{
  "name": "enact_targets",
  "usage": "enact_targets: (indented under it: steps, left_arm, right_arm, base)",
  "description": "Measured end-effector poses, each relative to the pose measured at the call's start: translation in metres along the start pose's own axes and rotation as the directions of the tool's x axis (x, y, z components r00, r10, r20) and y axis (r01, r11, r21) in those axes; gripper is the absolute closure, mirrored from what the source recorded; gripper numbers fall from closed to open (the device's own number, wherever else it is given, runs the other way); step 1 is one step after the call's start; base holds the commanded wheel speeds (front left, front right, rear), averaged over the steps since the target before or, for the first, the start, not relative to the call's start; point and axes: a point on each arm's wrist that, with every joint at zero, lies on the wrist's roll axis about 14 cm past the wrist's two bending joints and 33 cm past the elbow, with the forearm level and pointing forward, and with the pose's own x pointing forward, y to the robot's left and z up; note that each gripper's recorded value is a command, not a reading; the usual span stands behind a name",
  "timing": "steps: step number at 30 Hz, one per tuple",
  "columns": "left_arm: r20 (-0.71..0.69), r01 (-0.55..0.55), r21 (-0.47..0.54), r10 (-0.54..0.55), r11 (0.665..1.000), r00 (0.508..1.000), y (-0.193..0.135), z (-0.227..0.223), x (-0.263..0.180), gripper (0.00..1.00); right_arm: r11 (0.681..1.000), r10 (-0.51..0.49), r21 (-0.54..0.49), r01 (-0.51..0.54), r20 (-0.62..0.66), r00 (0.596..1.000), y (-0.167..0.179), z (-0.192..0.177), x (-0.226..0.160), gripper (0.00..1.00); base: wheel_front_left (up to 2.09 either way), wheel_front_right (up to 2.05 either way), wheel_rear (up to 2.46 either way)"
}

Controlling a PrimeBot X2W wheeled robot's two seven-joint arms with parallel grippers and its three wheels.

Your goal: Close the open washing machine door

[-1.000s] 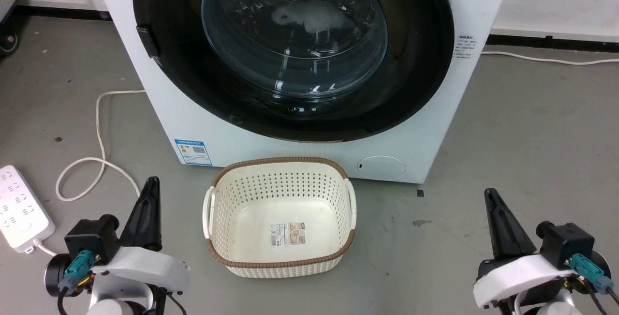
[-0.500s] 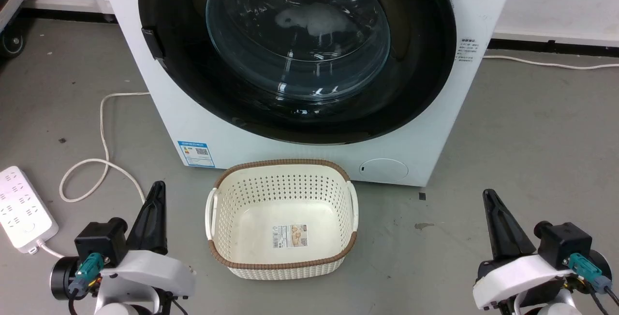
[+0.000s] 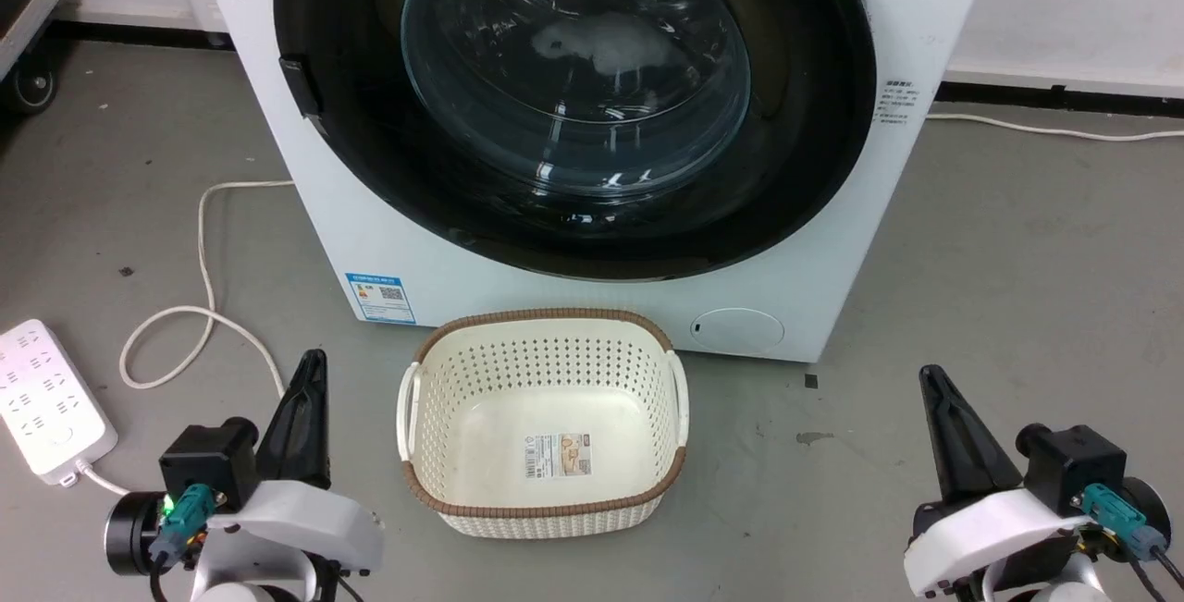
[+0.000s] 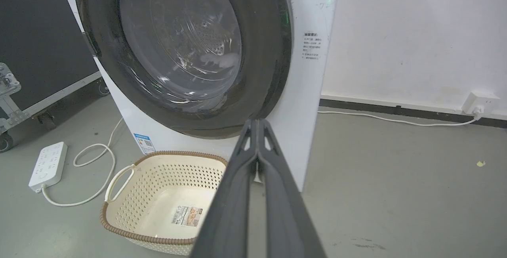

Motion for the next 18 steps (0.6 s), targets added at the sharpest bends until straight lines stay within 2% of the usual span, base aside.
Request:
enact_targets:
  steps: [18]
  left_arm:
    - [-0.017, -0.008, 0.031, 0.008, 1.000, 1.000, -0.0022, -0.0014, -0.0063, 1.00]
  right_arm:
    - [1.000, 0.015, -0.019, -0.015, -0.009, 1.000, 0.0050, 0.0036, -0.0014, 1.00]
  base:
    - [0.00, 0.00, 0.00]
